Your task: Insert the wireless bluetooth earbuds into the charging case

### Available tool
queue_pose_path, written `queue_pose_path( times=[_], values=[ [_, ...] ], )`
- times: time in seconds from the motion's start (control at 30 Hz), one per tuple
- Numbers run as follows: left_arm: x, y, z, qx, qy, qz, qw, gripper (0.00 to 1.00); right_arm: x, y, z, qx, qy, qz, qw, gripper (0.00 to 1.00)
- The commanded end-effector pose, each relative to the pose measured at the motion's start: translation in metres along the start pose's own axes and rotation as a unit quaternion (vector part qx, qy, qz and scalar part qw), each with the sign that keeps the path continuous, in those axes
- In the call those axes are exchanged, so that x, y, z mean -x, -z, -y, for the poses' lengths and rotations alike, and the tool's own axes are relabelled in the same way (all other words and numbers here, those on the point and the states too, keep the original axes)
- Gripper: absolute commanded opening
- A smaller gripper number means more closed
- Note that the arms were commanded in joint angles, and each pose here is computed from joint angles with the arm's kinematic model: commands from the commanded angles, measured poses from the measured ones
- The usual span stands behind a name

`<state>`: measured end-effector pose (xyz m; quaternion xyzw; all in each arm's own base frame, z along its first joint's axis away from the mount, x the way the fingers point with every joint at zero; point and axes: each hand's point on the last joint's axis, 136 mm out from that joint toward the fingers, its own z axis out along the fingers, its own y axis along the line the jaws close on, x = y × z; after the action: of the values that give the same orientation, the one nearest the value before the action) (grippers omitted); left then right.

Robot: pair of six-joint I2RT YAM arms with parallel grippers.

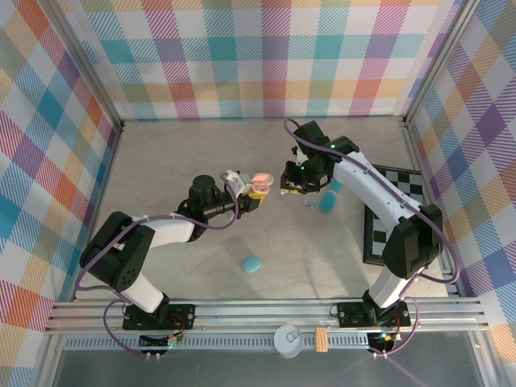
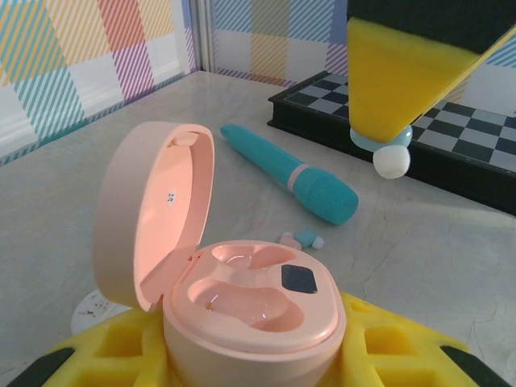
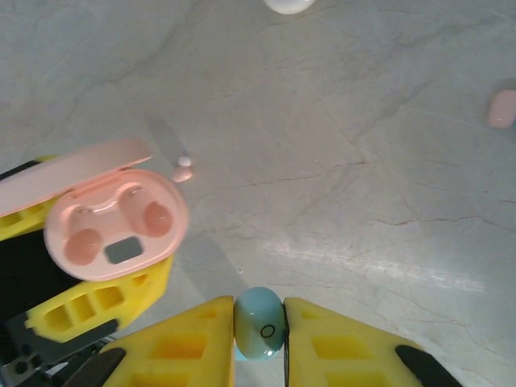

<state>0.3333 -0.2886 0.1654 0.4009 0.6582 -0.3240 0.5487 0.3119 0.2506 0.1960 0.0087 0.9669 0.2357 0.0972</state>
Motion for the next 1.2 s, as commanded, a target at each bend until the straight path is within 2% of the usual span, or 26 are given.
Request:
queue_pose_path(
  times=[0.0,0.33,0.67,0.83,1.03,1.17],
  values=[
    [0.005,-0.008,0.001,-0.002,-0.013,0.001,1.0,0.28,0.008,0.007,-0.027,0.038,0.01,0.013,0.999,0.2],
    [0.009,-0.013,0.008,-0.011,-0.017,0.009,1.0,0.28,0.013,-0.007,-0.051,0.065,0.023,0.005,0.998,0.19],
    [0.011,-0.013,0.009,-0.01,-0.019,0.012,1.0,0.28,0.012,-0.018,-0.056,0.07,0.027,-0.004,0.997,0.19],
    [0.01,-0.012,0.009,-0.007,-0.019,0.011,1.0,0.28,0.011,-0.02,-0.052,0.063,0.026,-0.005,0.998,0.19],
    [0.006,-0.002,-0.001,0.016,-0.017,0.008,1.0,0.28,0.01,-0.017,-0.018,-0.005,0.022,0.014,1.0,0.18],
    [0.004,0.0,-0.003,0.016,-0.011,0.01,1.0,0.28,0.006,-0.02,-0.012,0.003,0.005,0.013,1.0,0.17]
  ],
)
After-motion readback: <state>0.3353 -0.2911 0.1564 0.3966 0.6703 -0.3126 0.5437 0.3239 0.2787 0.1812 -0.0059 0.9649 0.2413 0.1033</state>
